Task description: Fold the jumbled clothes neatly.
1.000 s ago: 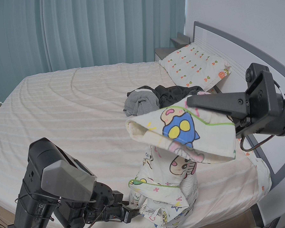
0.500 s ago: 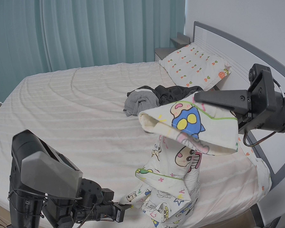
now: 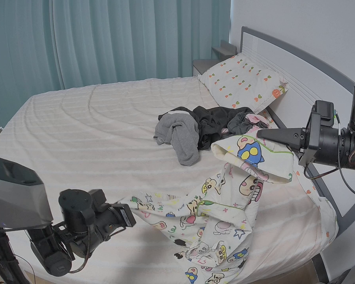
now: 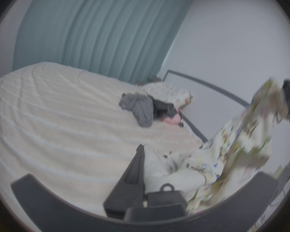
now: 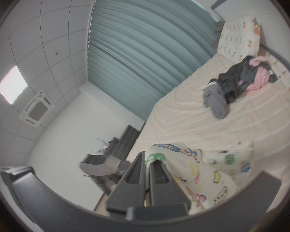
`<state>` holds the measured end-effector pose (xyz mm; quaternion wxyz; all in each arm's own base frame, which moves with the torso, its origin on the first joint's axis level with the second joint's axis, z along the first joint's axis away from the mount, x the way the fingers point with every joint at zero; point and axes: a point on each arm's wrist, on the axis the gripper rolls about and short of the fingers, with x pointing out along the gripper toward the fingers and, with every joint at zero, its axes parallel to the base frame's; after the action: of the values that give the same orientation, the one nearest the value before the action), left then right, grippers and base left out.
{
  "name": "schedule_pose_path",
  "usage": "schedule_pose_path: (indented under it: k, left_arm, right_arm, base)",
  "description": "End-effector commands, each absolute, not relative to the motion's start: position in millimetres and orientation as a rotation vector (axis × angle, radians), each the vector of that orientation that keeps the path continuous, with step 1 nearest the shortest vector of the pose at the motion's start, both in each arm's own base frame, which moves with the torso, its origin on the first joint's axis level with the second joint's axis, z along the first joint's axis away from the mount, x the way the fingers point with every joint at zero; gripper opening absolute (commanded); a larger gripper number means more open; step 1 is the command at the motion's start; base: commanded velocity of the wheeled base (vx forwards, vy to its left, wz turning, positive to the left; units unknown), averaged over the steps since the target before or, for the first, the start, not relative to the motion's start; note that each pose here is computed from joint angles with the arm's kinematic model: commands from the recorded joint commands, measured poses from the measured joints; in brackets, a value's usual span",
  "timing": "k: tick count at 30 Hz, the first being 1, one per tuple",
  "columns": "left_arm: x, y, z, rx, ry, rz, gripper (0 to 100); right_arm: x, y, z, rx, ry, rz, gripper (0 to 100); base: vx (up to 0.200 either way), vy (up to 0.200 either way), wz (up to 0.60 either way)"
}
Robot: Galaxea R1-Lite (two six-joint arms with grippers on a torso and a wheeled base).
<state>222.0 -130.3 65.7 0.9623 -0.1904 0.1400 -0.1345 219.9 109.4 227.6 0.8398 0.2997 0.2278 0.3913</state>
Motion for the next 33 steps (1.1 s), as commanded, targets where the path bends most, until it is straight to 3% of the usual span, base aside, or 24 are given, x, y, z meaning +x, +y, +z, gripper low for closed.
schedule_pose_path:
  k: [1,4,9,18,22,28,33]
  left_arm:
    - [214,-121,139,-0.52,-0.033,-0.244,0]
    - [209,-117,160,-0.538,-0.121,-0.252,0]
    - [198,-111,196,-0.481,-0.278,-0.259,0]
    - [184,-101,237,-0.517,-0.455,-0.201,0]
    - [180,-98,238,-0.52,-0.459,-0.191,0]
    - [173,-98,205,-0.483,-0.329,-0.184,0]
    - [165,-100,192,-0.528,-0.263,-0.214,0]
  right_arm:
    - [245,102,195,0.508,0.477,0.64,0]
    - [251,106,195,0.472,0.416,0.599,0]
    - [268,118,210,0.468,0.113,0.519,0]
    - [254,128,251,0.452,-0.215,0.6,0]
    - [239,133,246,0.453,-0.182,0.637,0]
    - [221,134,198,0.439,0.011,0.641,0]
    - [202,136,190,0.524,0.06,0.637,0]
  base:
    - [0.0,0.0,0.0]
    - [0.0,0.0,0.0]
    - [0.0,0.0,0.0]
    - [0.0,0.0,0.0]
    - [0.0,0.0,0.0]
    - [0.0,0.0,0.0]
    - [0.0,0.0,0.0]
